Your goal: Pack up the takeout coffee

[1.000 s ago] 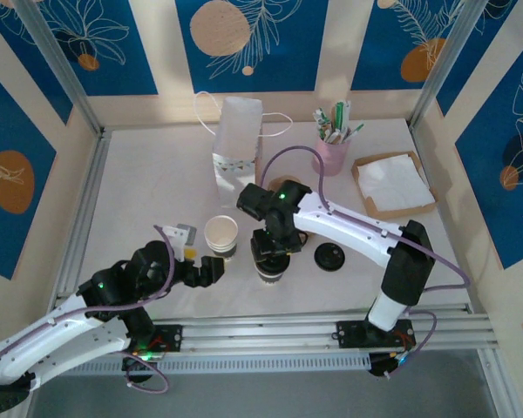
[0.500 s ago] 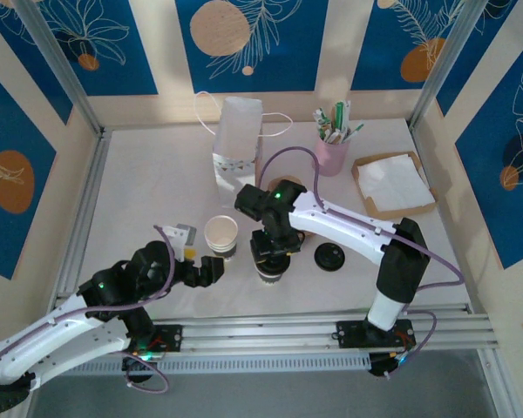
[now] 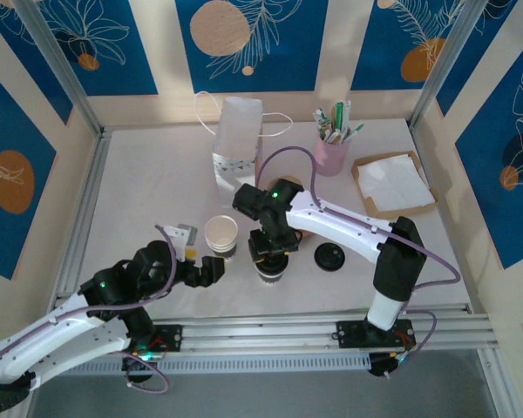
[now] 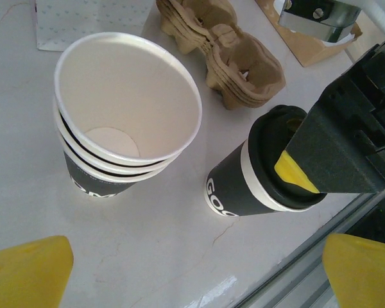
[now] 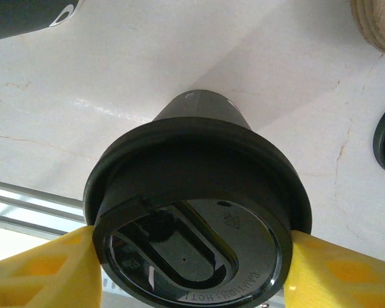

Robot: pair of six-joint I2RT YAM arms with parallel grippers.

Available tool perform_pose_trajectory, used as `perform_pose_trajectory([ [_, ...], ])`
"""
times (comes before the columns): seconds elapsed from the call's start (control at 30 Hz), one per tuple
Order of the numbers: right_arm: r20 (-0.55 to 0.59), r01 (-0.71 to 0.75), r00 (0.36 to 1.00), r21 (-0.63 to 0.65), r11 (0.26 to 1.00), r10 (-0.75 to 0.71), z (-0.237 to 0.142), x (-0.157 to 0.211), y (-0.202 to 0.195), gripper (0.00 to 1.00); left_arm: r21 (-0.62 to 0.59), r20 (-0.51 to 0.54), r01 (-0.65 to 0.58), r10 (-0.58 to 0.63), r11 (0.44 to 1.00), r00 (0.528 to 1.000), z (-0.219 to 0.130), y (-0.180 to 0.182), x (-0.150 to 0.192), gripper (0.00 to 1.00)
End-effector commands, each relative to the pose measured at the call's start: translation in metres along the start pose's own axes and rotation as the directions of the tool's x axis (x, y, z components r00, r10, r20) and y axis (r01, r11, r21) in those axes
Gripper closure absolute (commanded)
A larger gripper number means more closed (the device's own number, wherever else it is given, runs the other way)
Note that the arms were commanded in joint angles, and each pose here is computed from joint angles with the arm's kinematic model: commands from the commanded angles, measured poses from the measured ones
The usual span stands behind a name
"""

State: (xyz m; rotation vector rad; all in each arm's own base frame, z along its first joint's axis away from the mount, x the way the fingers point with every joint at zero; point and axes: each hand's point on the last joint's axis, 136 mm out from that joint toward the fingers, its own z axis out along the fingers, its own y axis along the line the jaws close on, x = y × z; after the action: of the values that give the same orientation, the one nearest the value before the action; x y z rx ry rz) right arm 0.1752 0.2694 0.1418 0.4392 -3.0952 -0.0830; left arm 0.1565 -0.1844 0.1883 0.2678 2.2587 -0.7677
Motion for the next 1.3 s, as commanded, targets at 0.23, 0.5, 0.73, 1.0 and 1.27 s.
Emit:
perform_pose_trajectory([
  [0.23, -0.034, 0.012, 0.999, 0.013, 1.000, -0.011, 0.0061, 0.0057, 0.0013, 0.37, -0.012, 0.029, -0.015, 0.015, 1.000, 0.999, 0.0028, 0.0009, -0.0073, 0.00],
  [0.5, -0.035, 0.013, 0.999, 0.004, 1.000, -0.013, 0.0040, 0.0077, 0.0021, 0.37, -0.013, 0.029, -0.015, 0.015, 1.000, 0.999, 0.0028, 0.0008, -0.0073, 0.00],
  [0.73, -0.028, 0.013, 1.000, -0.013, 1.000, -0.013, 0.0003, 0.0103, 0.0020, 0.37, -0.010, 0.029, -0.010, 0.010, 1.000, 1.000, 0.0030, 0.0006, -0.0072, 0.00],
  [1.0, -0.026, 0.016, 1.000, -0.025, 1.000, -0.016, 0.0000, 0.0119, 0.0043, 0.37, -0.011, 0.025, -0.008, 0.008, 1.000, 1.000, 0.0041, 0.0007, -0.0064, 0.00],
  [1.27, -0.016, 0.019, 1.000, -0.031, 0.999, -0.019, -0.0035, 0.0118, 0.0065, 0.37, -0.011, 0.026, -0.008, 0.008, 1.000, 1.000, 0.0043, 0.0006, -0.0066, 0.00],
])
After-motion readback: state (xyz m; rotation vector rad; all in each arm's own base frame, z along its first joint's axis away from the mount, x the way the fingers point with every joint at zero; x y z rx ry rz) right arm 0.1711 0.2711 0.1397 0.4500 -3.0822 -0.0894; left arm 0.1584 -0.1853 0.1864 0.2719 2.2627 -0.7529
